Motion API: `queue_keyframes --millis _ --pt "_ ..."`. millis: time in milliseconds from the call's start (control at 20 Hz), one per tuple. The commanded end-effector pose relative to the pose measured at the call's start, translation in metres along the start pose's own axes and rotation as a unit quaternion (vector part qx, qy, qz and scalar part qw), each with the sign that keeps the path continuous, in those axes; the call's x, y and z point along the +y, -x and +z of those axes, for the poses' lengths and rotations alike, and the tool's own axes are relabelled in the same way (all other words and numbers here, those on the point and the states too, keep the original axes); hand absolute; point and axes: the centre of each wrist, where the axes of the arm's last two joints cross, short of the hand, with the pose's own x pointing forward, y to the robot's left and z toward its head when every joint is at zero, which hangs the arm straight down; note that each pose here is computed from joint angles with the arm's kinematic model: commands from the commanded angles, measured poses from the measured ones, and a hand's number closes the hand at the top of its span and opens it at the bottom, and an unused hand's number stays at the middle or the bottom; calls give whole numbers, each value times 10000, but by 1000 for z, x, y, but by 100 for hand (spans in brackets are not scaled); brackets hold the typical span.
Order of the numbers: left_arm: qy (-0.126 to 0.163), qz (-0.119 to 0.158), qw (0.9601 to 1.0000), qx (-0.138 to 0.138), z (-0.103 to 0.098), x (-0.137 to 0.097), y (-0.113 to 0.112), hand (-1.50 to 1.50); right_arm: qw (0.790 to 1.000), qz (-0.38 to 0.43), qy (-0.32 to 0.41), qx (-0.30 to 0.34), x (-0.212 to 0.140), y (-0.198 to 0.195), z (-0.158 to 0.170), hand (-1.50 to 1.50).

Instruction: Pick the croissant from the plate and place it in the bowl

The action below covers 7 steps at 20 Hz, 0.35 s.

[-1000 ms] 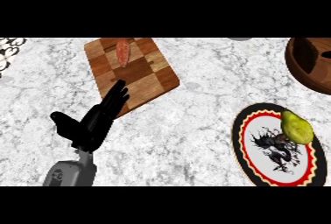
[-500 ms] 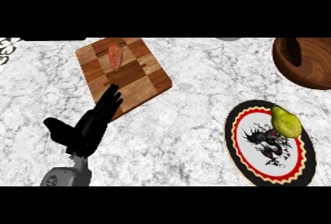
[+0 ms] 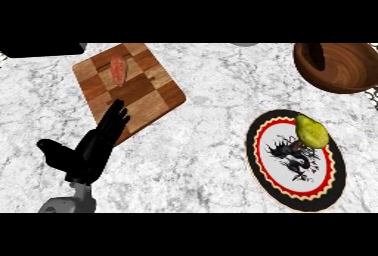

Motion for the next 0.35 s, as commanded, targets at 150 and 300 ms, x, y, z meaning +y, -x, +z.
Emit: queue_keyframes --millis 150,300 --pt "-252 91 9996 -43 7 11 0 0 9930 -732 -899 -211 -31 15 91 150" --pt "-245 3 9997 -46 7 12 -7 0 9880 -790 -1304 250 -11 35 127 150"
